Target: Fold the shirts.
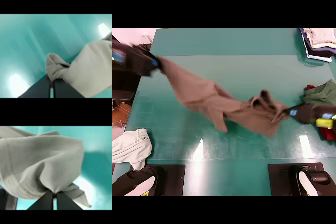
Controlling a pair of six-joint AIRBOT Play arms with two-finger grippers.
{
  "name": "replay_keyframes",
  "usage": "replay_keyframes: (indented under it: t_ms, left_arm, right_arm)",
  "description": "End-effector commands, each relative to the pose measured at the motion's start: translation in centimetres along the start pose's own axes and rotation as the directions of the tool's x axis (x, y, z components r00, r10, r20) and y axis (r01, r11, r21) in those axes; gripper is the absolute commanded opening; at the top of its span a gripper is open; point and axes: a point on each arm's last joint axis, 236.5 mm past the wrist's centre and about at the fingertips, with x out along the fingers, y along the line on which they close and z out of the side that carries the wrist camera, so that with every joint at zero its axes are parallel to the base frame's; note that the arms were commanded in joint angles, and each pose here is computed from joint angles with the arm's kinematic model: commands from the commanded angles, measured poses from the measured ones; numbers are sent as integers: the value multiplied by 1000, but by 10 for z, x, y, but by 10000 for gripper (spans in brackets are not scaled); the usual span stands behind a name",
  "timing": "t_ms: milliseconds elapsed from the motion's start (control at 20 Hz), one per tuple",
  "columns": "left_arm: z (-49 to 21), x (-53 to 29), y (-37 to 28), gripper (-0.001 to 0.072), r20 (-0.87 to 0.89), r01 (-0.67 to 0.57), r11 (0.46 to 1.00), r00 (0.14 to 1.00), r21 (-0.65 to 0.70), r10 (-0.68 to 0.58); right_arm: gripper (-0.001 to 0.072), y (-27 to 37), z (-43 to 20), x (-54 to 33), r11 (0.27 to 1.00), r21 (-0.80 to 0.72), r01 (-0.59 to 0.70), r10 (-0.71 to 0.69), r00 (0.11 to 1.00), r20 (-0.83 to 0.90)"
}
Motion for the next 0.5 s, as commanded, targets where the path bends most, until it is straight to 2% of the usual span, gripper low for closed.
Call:
replay_keyframes:
  t_ms: [0, 150, 200, 250, 300, 450]
  left_arm:
    - [-65, 74, 23, 23, -131, -8, 998, 991, -68, -1]
    - [-106, 91, 46, 23, -237, -86, 995, 969, -47, 72]
    - [-111, 89, 53, 24, -258, -111, 993, 961, -27, 100]
    - [-114, 88, 58, 23, -270, -133, 991, 955, -11, 125]
    - [-116, 87, 62, 23, -278, -145, 989, 951, -1, 139]
    - [-113, 87, 63, 23, -266, -148, 989, 953, -2, 142]
  right_arm:
    - [16, -23, -38, 44, 999, 43, -13, 15, 999, -38]
    - [22, -42, -37, 52, 999, 16, 36, -36, 999, 27]
    - [175, -48, -35, 48, 998, -7, 68, -67, 997, 46]
    - [474, -52, -32, 43, 996, -18, 87, -86, 994, 69]
    - [596, -52, -28, 36, 995, -23, 97, -95, 991, 97]
    - [594, -42, -12, 13, 995, -30, 95, -88, 979, 182]
